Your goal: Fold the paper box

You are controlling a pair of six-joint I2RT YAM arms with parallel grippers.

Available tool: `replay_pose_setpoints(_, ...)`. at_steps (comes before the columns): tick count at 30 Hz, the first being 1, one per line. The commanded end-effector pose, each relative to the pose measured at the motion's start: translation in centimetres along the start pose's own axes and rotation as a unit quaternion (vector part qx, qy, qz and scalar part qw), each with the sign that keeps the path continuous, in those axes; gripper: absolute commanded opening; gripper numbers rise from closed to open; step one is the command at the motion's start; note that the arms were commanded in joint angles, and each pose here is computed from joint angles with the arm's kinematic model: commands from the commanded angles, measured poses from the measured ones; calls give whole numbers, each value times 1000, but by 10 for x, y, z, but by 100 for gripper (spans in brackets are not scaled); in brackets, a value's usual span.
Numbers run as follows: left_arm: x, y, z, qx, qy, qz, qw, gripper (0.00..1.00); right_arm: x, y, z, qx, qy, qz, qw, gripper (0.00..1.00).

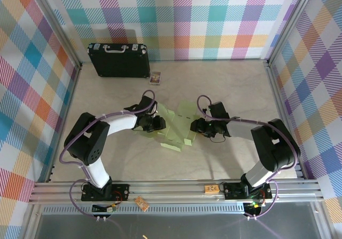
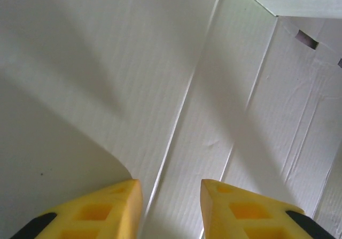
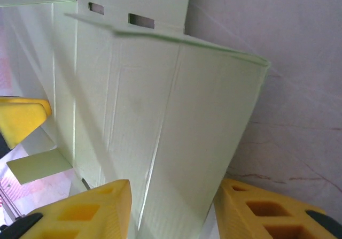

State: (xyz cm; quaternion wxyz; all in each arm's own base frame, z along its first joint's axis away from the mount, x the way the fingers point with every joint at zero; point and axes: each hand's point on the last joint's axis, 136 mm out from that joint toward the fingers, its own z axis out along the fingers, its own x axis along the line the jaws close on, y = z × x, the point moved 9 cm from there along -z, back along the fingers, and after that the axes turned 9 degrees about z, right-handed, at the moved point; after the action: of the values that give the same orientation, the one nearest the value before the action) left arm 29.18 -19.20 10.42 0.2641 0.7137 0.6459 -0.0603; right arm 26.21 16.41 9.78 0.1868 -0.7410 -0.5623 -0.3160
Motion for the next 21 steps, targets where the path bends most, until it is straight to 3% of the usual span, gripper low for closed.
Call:
replay_pose_setpoints(1, 3, -22, 4, 32, 3, -11, 999, 36, 4, 2, 5, 11, 19, 3, 1000, 40)
replay_pose_setpoints(10, -5, -47, 0, 28, -18, -16, 999, 36, 27, 13, -8, 16, 7, -47, 999, 11)
replay_pose_setpoints(15, -8, -52, -20, 10, -26, -15, 999, 43, 50, 20, -35, 18, -51, -147, 988, 8)
replay_pose_setpoints(21, -14, -37, -78, -54, 37, 16, 998, 59, 70, 35, -64, 18, -170, -278, 945, 4)
